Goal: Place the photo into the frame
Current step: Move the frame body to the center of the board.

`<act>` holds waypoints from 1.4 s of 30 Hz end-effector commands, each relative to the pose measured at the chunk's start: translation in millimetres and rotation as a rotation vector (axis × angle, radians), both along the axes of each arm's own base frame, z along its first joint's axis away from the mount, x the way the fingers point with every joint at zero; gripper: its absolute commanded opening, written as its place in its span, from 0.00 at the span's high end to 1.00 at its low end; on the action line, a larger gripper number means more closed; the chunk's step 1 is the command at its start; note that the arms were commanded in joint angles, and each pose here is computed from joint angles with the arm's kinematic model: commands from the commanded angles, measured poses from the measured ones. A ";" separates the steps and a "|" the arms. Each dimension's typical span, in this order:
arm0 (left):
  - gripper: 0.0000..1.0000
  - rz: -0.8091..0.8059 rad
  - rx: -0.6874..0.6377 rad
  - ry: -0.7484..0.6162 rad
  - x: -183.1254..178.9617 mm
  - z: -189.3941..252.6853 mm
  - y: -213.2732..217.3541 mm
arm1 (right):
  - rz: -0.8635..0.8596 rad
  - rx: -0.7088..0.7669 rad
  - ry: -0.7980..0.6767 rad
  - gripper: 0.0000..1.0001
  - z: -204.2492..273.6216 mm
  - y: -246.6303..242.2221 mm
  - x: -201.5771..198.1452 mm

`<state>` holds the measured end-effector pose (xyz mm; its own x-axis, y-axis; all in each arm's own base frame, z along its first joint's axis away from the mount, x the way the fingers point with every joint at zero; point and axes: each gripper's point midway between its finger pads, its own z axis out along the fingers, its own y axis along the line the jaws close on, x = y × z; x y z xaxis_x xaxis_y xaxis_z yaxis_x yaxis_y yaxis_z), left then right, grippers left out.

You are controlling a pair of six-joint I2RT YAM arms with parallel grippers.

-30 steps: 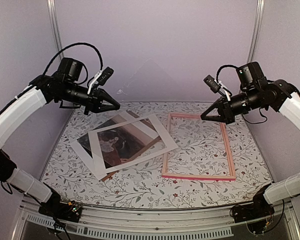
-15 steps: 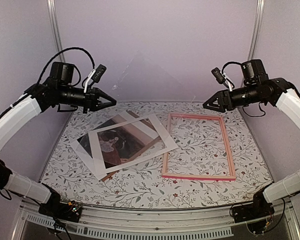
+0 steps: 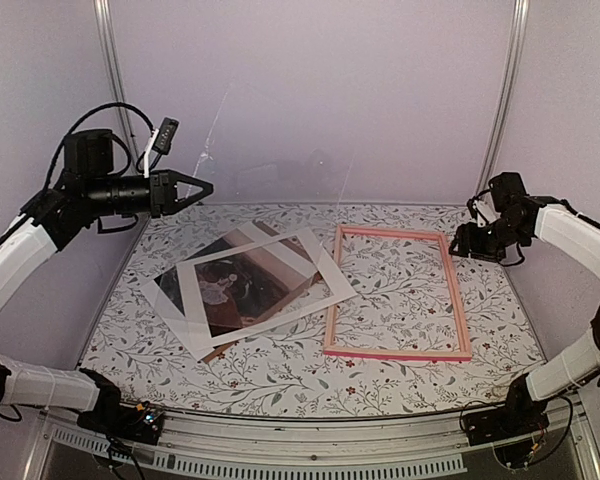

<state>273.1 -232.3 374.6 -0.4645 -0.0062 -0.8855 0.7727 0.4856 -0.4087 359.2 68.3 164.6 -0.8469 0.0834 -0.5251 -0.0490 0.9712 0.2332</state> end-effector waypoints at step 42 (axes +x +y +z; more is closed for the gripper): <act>1.00 0.232 -0.259 0.012 6.0 16.5 28.1 | -0.168 -0.069 0.226 0.84 -162.2 -25.0 -10.5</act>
<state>273.2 -209.5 379.7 -0.4892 -0.2926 -0.8216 0.6434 0.5150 -0.5664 373.9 38.3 15.3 -0.8965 0.1982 -0.3961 0.1324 0.9733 0.1873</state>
